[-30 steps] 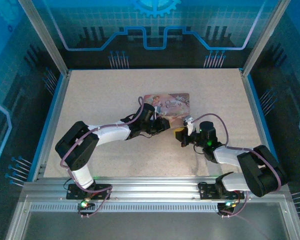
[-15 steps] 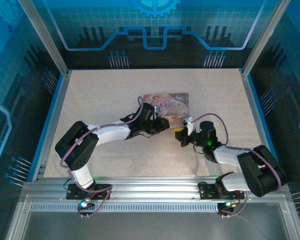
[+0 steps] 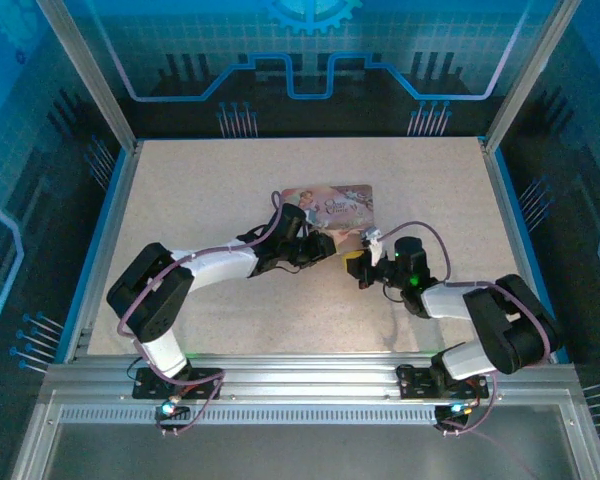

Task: Unlock a padlock with a key

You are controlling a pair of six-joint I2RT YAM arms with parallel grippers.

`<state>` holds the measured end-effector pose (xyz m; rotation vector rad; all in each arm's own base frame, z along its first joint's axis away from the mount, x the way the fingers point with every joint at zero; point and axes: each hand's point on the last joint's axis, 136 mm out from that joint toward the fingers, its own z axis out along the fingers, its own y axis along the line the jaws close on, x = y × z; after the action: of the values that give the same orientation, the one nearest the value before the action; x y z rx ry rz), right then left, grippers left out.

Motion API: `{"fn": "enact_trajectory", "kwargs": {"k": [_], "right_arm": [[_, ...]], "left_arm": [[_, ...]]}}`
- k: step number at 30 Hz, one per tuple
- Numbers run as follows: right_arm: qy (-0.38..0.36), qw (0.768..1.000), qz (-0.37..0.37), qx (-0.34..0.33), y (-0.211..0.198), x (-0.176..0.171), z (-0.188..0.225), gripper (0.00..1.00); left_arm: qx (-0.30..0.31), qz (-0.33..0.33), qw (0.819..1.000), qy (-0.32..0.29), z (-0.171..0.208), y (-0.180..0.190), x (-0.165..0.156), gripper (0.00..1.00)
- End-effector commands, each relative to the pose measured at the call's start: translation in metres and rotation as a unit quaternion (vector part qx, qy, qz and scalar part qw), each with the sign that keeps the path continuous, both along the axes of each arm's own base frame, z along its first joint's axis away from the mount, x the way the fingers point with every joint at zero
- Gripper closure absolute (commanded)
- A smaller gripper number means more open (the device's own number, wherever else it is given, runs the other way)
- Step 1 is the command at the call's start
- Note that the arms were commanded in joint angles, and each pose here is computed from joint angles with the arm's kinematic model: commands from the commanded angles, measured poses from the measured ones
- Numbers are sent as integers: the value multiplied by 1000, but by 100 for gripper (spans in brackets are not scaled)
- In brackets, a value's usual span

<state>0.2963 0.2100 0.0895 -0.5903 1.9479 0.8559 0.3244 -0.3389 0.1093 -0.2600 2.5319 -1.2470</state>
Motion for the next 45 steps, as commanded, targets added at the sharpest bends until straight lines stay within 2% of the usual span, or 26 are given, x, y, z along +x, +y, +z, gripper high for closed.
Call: {"fn": "enact_trajectory", "kwargs": {"k": [1,45], "right_arm": [[-45,999,8,25,7,7,23,98],[-38,999,27,27,9,-7,20,99]], "left_arm": [[-51,-18,998,-18,44,-13,-3,93],[-57,0,998,1,50,-1,5,93]]}}
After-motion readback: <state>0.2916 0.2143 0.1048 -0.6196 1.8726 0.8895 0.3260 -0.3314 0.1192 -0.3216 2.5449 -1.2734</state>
